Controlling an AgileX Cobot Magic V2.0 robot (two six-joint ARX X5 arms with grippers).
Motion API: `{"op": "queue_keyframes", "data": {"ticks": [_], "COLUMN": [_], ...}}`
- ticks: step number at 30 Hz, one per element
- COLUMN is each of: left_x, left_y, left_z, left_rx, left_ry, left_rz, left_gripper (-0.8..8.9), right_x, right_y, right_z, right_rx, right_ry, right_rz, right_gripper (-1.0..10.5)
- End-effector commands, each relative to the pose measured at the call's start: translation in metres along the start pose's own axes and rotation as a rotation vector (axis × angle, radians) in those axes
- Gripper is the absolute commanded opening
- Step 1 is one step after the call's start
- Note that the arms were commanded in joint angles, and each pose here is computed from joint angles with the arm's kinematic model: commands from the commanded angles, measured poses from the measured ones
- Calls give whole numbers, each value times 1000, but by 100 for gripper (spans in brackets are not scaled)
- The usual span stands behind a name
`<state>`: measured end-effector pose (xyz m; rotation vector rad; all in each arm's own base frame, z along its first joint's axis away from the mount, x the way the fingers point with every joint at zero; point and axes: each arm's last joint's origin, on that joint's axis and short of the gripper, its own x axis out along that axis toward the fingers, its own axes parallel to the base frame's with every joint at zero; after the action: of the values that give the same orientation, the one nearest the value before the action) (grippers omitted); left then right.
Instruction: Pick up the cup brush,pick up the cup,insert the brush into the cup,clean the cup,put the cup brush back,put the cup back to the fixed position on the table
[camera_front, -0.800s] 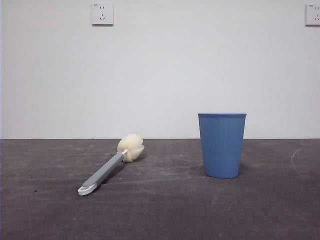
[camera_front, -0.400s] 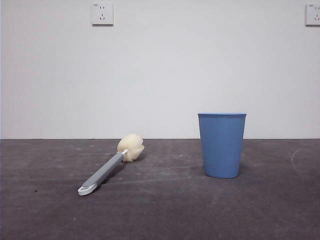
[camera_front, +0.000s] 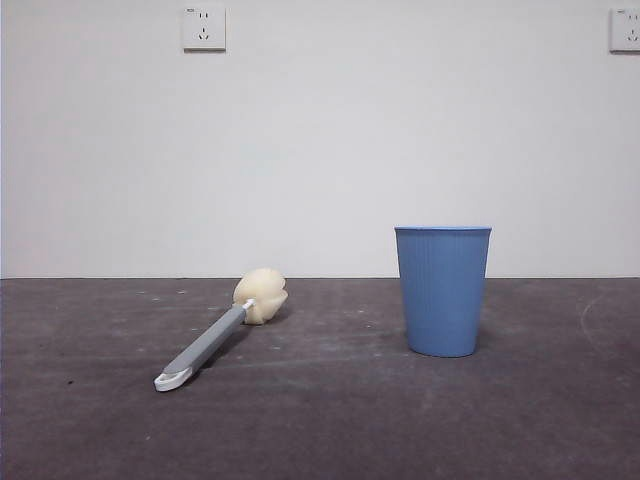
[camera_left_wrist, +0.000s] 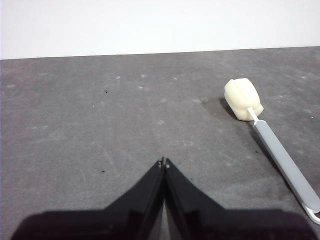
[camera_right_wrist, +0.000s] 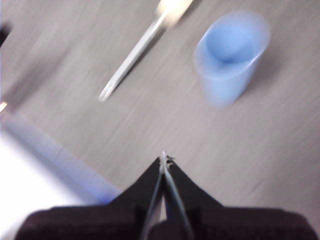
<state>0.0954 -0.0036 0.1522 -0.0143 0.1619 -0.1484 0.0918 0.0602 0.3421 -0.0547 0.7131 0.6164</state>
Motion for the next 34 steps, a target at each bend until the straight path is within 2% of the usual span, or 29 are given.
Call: {"op": "queue_keyframes", "data": {"ticks": [1,4,9,15,23,34], "left_x": [1,1,1,1,1,1], "left_y": [1,1,1,1,1,1], "left_z": [-4,-4,-4,-4,-4,-4], "left_rx": [-5,-5,-5,-5,-5,-5], "left_ry": [5,4,4,4,4,4], "left_rz": [5,5,5,5,5,5], "left_gripper": [-3,-4,-3,-4,-4,-4], "right_x": [-11,-22,-25,2,46,72], "right_y": [-2,-5,-12,-27,-49,-67], "right_z": [7,4,-16,-51,-94,-133], "right_rx": [-50,-68,-140,-133,-67,26], "right_ry": [-192,-362,-529,-704,-701,-731], "right_rz": [-61,-97,-209,-310,-405,-510], "right_gripper": [1,1,1,1,1,1]}}
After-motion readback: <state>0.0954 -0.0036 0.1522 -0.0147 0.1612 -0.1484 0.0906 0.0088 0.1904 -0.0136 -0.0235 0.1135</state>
